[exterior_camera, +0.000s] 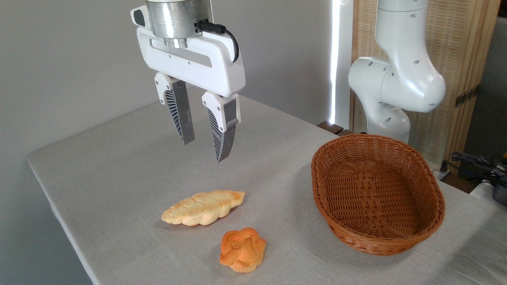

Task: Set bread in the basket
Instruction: 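Move the open gripper toward the long golden bread roll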

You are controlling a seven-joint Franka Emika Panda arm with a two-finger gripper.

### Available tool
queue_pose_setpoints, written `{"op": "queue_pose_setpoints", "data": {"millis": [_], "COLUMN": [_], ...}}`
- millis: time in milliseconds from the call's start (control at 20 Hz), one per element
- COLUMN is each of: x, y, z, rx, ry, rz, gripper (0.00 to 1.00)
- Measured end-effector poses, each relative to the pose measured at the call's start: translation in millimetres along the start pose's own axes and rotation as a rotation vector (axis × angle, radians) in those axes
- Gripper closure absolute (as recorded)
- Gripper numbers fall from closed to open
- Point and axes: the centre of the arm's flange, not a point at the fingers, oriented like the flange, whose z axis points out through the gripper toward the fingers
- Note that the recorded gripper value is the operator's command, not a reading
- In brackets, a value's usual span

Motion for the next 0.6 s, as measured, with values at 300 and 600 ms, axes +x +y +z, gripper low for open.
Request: {"op": "queue_pose_setpoints", "data": {"millis": [300,600], "x": [2.0,2.1], "y": [-1.6,-1.6], "z": [-2.2,-2.2], "rx": [0.015,0.015], "ry": [0.019,0.020], "rz": [0.000,0.000], "gripper": [0.00,0.00]}}
